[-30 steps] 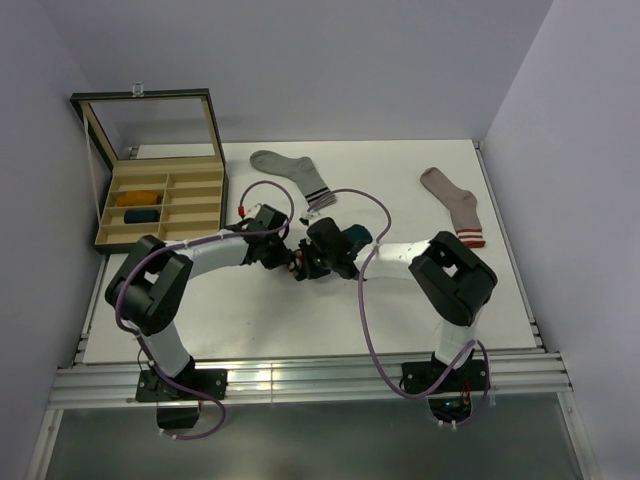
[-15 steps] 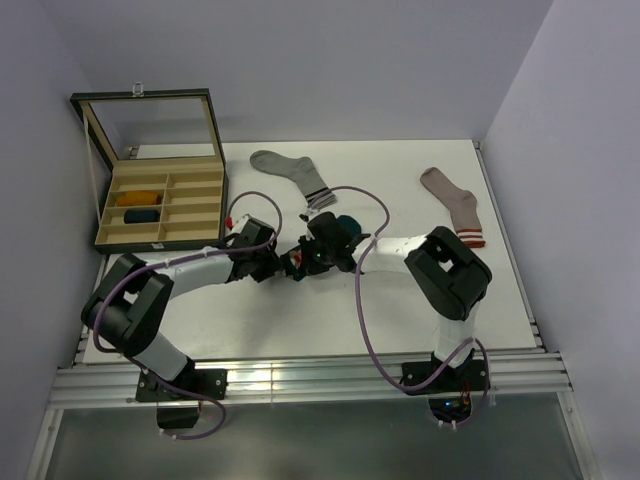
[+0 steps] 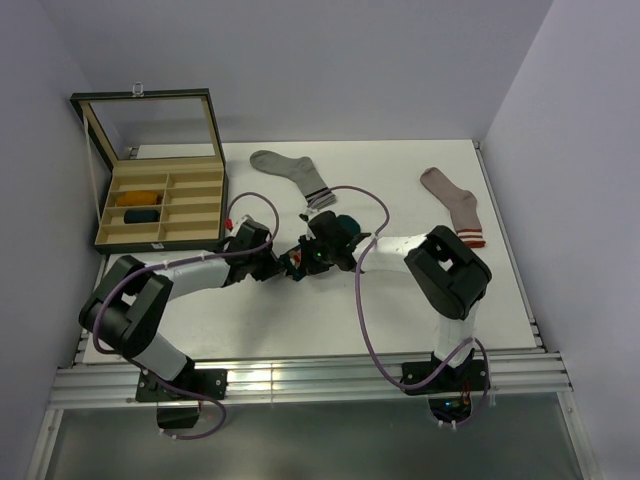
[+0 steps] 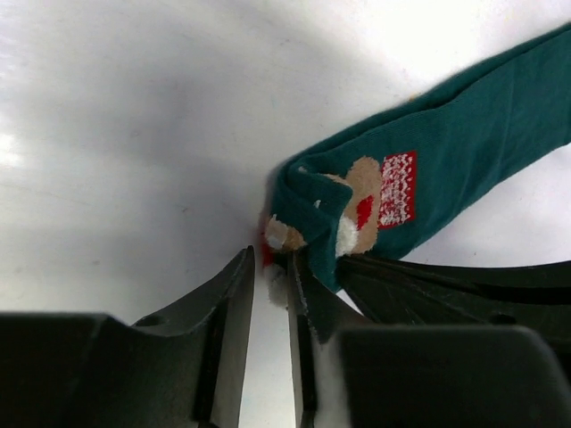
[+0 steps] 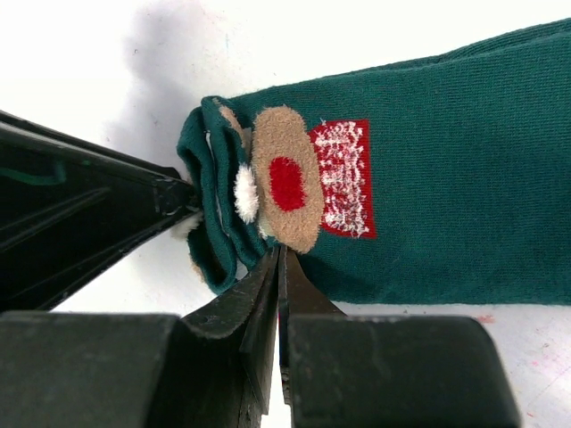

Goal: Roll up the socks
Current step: Roll the sock at the center of the board.

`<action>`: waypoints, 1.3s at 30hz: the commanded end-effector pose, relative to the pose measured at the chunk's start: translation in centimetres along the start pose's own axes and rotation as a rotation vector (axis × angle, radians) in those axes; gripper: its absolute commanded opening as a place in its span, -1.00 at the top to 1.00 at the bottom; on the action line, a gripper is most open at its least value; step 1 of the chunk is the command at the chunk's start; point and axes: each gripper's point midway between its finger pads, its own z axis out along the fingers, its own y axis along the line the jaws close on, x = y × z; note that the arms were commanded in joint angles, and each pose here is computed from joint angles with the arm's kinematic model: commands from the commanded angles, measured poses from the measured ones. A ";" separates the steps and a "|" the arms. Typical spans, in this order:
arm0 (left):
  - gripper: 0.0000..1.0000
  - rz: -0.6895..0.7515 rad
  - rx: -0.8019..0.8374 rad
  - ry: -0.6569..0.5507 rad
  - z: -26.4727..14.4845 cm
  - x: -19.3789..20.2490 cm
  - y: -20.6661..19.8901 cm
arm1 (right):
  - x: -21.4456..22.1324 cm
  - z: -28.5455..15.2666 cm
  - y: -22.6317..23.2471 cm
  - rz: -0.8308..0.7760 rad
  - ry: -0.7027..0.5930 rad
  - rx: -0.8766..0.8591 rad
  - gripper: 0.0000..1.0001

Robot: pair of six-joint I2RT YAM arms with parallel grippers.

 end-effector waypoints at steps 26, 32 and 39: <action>0.85 -0.145 0.114 0.072 1.5 -0.6 -3.7 | 3.1 1.2 -1.5 -0.022 0.141 0.037 0.79; 0.90 -0.162 0.014 0.095 2.4 0.3 -1.4 | 1.8 -0.2 -0.4 -0.016 0.101 0.011 0.63; 0.92 -0.139 0.003 0.075 2.2 -0.2 -1.5 | -2.3 -3.2 1.0 0.019 -0.047 0.014 0.32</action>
